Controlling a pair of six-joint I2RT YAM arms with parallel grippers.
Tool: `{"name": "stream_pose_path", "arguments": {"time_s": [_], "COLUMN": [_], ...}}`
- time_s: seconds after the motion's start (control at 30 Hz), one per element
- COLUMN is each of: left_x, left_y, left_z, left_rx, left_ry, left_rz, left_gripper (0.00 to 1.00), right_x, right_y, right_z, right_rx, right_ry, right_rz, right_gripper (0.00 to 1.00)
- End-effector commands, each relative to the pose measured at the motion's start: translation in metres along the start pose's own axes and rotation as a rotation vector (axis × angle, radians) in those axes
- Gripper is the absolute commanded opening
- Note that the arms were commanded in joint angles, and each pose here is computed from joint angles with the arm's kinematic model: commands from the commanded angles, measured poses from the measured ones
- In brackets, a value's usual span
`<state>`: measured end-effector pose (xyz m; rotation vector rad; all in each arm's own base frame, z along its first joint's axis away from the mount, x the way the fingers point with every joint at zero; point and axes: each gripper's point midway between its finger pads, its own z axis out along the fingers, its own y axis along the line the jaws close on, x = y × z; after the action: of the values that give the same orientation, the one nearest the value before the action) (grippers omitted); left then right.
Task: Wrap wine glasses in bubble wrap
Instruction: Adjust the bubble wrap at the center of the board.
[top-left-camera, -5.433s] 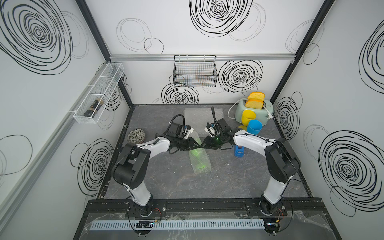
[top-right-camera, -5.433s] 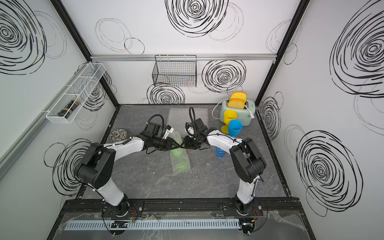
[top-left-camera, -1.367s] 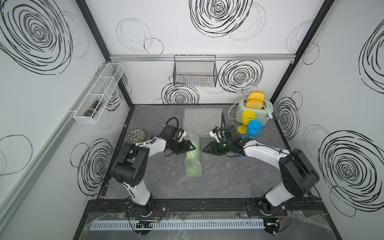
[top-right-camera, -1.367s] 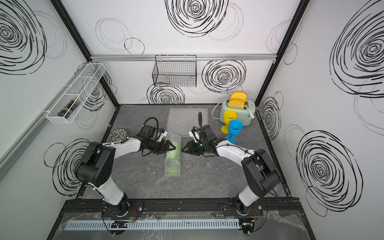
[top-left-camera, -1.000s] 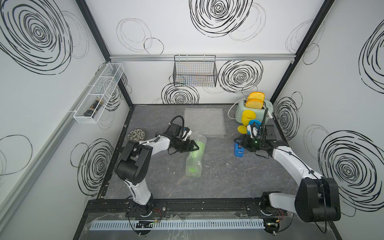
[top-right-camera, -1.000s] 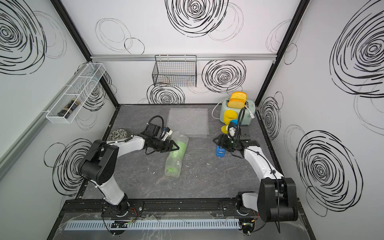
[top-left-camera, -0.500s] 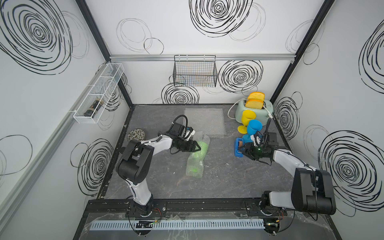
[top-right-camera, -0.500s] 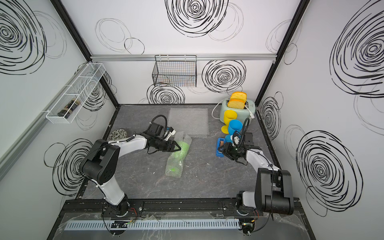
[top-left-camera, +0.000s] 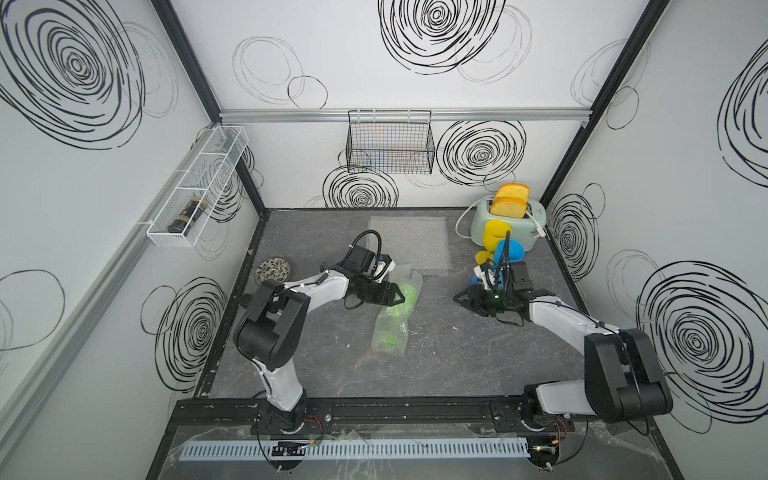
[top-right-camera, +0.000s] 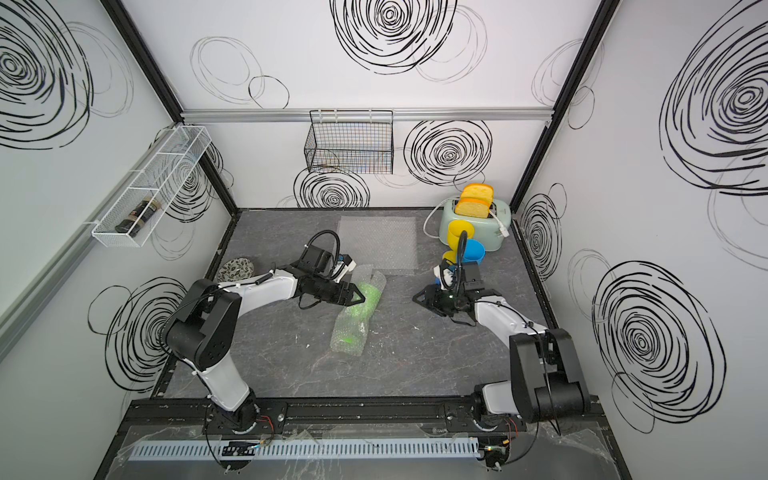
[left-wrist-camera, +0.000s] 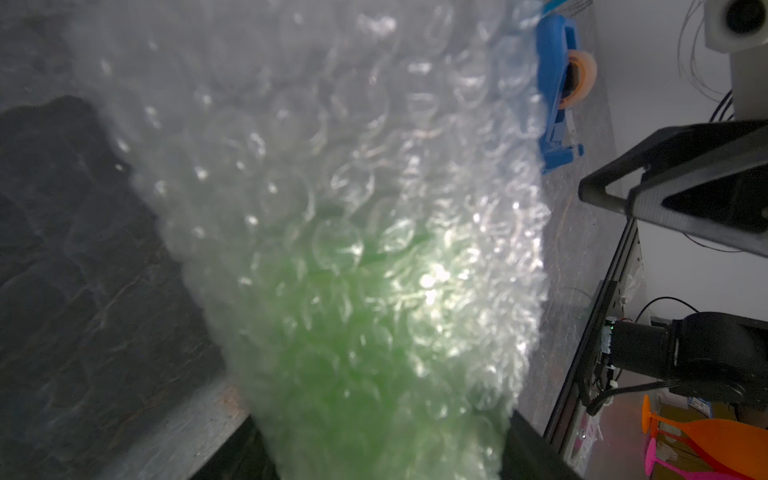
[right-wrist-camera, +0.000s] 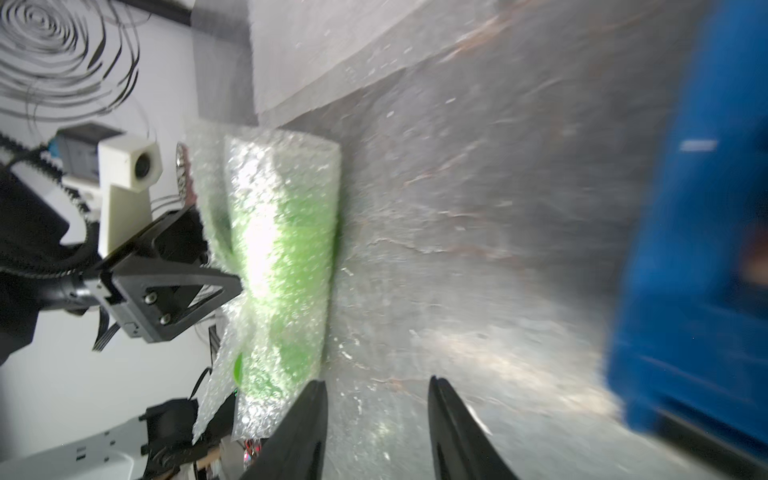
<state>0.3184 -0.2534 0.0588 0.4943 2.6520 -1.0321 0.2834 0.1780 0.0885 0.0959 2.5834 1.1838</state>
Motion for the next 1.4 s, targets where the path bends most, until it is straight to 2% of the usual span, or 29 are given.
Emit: {"name": "stream_pose_path", "arguments": {"time_s": [0.0, 0.1, 0.17, 0.27, 0.47, 1.1, 1.23, 1.37], "left_x": [0.059, 0.056, 0.055, 0.058, 0.056, 0.046, 0.043, 0.052], "left_y": [0.046, 0.042, 0.041, 0.041, 0.035, 0.002, 0.003, 0.02], "left_z": [0.015, 0.014, 0.012, 0.016, 0.015, 0.018, 0.021, 0.029], "left_rx": [-0.183, -0.175, -0.168, -0.16, -0.142, -0.033, -0.038, -0.111], "left_ry": [0.185, 0.188, 0.178, 0.192, 0.191, 0.204, 0.214, 0.247], "left_rz": [-0.076, -0.067, -0.063, -0.071, -0.062, 0.004, -0.006, -0.004], "left_gripper": [0.71, 0.71, 0.71, 0.71, 0.71, 0.77, 0.77, 0.75], "right_x": [-0.003, 0.008, 0.008, 0.011, 0.015, 0.031, 0.035, 0.036], "right_y": [0.035, 0.059, 0.065, 0.065, 0.056, 0.068, 0.064, 0.066], "right_z": [0.027, 0.054, 0.067, 0.084, 0.103, 0.13, 0.132, 0.13], "right_rx": [-0.098, -0.154, -0.145, -0.123, -0.117, -0.132, -0.126, -0.124], "right_ry": [0.015, 0.088, 0.105, 0.125, 0.151, 0.214, 0.223, 0.221], "right_rz": [-0.032, -0.061, -0.078, -0.086, -0.054, -0.086, -0.082, -0.097], "right_gripper": [0.4, 0.39, 0.39, 0.48, 0.48, 0.47, 0.46, 0.46]}}
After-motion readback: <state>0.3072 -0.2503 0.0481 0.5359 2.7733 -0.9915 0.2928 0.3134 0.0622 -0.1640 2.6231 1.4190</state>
